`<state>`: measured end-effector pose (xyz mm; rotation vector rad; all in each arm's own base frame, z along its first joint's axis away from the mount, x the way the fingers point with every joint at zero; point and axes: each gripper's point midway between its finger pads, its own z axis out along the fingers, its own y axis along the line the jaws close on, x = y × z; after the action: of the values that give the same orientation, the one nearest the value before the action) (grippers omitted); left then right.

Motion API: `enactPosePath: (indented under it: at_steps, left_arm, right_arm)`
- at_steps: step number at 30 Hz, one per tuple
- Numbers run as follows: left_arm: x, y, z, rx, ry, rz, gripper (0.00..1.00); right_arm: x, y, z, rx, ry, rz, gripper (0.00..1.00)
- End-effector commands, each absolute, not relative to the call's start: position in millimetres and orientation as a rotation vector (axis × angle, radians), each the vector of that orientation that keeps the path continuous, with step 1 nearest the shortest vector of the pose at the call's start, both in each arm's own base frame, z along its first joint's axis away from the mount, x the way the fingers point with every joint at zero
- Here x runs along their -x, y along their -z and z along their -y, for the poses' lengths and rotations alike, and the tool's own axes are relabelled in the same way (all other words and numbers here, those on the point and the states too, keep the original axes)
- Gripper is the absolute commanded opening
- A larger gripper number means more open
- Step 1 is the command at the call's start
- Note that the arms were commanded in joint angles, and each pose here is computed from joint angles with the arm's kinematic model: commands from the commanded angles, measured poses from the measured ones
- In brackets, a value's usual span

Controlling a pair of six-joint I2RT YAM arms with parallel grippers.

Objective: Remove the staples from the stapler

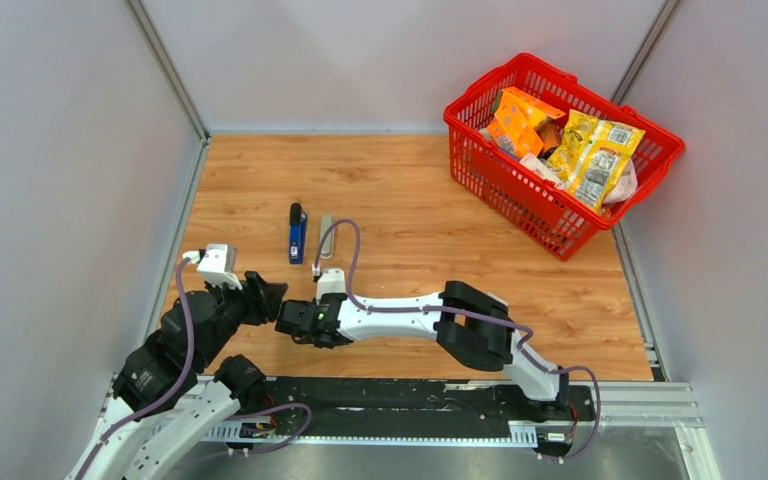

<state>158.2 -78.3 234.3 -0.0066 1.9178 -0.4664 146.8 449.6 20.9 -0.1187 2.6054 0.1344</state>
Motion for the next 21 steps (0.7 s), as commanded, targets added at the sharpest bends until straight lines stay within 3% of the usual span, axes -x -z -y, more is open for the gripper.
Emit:
enactPosePath:
  at_steps: [1,10,21]
  left_arm:
    - [-158,-245,74,0.006,0.459,-1.881,0.62]
    - [-158,-244,74,0.009,0.457,-1.885,0.62]
    - [-159,-243,74,0.008,0.450,-1.890,0.62]
  right_arm:
    - [-151,-10,-447,0.120,-0.071,-2.587,0.25]
    - [-152,-16,-438,0.109,-0.053,-2.573,0.13]
    - [-162,-49,-402,0.034,-0.053,-2.513,0.12]
